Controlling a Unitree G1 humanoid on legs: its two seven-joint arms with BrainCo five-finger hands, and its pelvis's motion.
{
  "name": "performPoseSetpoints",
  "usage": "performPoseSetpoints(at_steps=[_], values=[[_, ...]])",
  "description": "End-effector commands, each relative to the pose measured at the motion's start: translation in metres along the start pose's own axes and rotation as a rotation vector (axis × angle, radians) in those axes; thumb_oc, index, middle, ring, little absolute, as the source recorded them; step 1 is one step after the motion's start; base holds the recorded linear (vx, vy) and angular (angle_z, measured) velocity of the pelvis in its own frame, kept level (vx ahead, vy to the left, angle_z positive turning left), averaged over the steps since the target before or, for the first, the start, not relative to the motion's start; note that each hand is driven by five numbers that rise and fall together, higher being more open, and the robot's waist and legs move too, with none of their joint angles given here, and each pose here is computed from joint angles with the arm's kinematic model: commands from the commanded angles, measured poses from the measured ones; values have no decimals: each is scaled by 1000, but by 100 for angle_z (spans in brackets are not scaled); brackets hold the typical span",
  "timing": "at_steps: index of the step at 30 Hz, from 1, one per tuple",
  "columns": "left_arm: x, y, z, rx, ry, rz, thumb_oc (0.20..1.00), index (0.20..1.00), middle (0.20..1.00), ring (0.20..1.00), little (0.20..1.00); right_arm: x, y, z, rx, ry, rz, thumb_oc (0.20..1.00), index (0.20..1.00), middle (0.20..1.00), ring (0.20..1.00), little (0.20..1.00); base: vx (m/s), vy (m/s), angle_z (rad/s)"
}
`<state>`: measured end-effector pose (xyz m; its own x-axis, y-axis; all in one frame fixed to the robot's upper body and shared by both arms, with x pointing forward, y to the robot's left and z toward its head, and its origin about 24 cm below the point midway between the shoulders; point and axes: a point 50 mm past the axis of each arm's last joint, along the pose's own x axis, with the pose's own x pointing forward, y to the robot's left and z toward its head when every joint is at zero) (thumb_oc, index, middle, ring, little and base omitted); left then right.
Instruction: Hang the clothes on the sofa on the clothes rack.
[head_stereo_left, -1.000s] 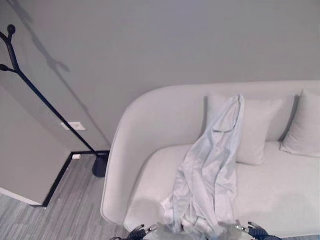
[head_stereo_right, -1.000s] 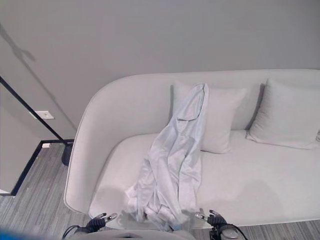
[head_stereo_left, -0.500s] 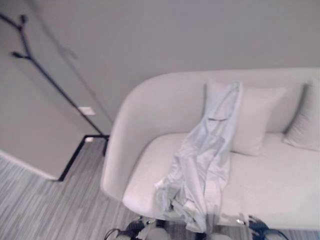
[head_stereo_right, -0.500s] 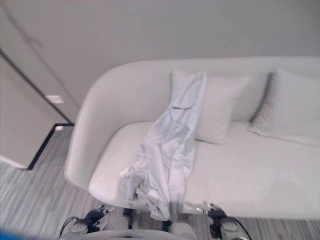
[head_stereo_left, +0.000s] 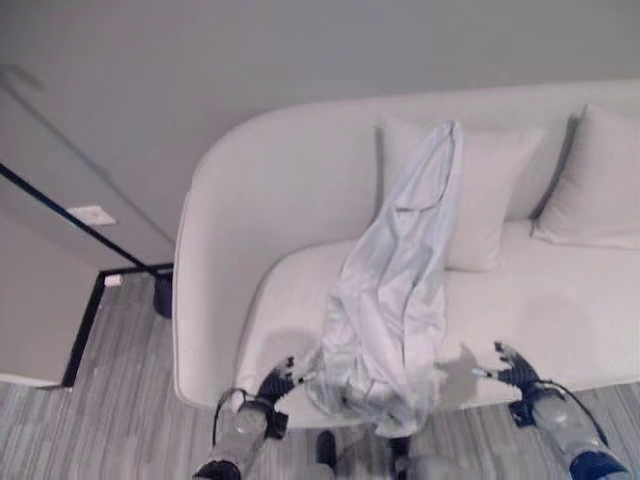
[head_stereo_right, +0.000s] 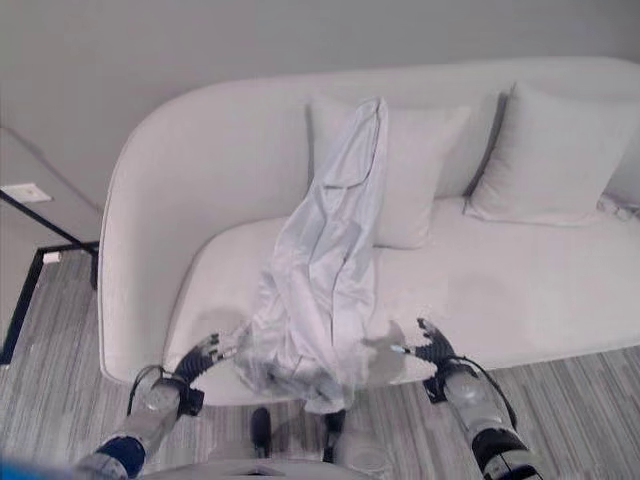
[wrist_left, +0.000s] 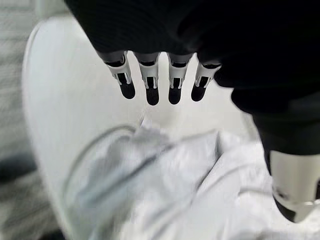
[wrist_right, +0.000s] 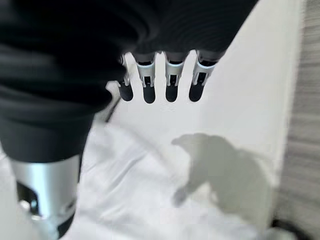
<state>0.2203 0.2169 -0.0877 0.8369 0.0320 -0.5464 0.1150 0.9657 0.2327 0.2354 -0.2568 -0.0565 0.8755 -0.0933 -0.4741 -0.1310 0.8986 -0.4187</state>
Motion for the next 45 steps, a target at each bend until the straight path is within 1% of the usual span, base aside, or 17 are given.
performPoseSetpoints(at_steps=[1,2,3,7,8,10,11,13,15,16,17,21,23,26,30,39,45], values=[[8,14,29,28,-117,64,1000,1000,1000,1000,1000,6,-1,20,-14,-87,-32,1000,1000,1000,1000,1000,-88,35,-2],[11,19,45,51,-170,80,1000,1000,1000,1000,1000,9,-3,31,-22,-125,-40,1000,1000,1000,1000,1000,-88,35,-1],[11,19,45,51,-171,80,1000,1000,1000,1000,1000,9,-3,31,-22,-125,-40,1000,1000,1000,1000,1000,-109,29,-5],[23,30,116,111,-376,144,1000,1000,1000,1000,1000,26,-5,87,-6,-277,-72,1000,1000,1000,1000,1000,-141,32,-14],[26,32,141,149,-432,161,1000,1000,1000,1000,1000,33,-6,108,-2,-318,-81,1000,1000,1000,1000,1000,-89,23,-2],[30,32,164,196,-475,177,1000,1000,1000,1000,1000,38,-6,128,-9,-354,-95,1000,1000,1000,1000,1000,-55,13,-1],[30,32,164,196,-476,178,1000,1000,1000,1000,1000,38,-6,129,-9,-356,-95,1000,1000,1000,1000,1000,-42,10,1],[32,26,210,267,-564,210,1000,1000,1000,1000,1000,46,-19,165,-10,-401,-193,1000,1000,1000,1000,1000,-57,22,0],[32,23,231,307,-607,226,1000,1000,1000,1000,1000,48,-28,178,2,-412,-241,1000,1000,1000,1000,1000,-22,9,-1],[32,23,231,307,-608,227,1000,1000,1000,1000,1000,48,-28,179,3,-414,-242,1000,1000,1000,1000,1000,-42,-7,2],[30,21,249,353,-646,243,1000,1000,1000,1000,1000,48,-33,192,12,-442,-269,1000,1000,1000,1000,1000,-41,-2,1],[23,23,286,406,-722,290,1000,1000,1000,1000,1000,45,-46,223,19,-510,-314,1000,1000,1000,1000,1000,-46,-2,-1],[19,26,308,432,-747,328,1000,1000,1000,1000,1000,43,-53,247,21,-551,-345,1000,1000,1000,1000,1000,-47,-7,-3],[16,29,324,447,-756,364,1000,1000,1000,1000,1000,42,-63,260,25,-552,-385,1000,1000,1000,1000,1000,-14,-6,-2],[10,38,349,445,-752,419,1000,1000,1000,1000,1000,40,-83,274,97,-528,-456,1000,1000,1000,1000,1000,-11,-5,2],[-3,54,379,503,-753,485,1000,1000,1000,1000,1000,36,-86,299,204,-562,-418,1000,1000,1000,1000,1000,0,0,0],[-13,55,398,497,-771,499,1000,1000,1000,1000,1000,31,-80,323,192,-601,-388,1000,1000,1000,1000,1000,-4,-4,1]])
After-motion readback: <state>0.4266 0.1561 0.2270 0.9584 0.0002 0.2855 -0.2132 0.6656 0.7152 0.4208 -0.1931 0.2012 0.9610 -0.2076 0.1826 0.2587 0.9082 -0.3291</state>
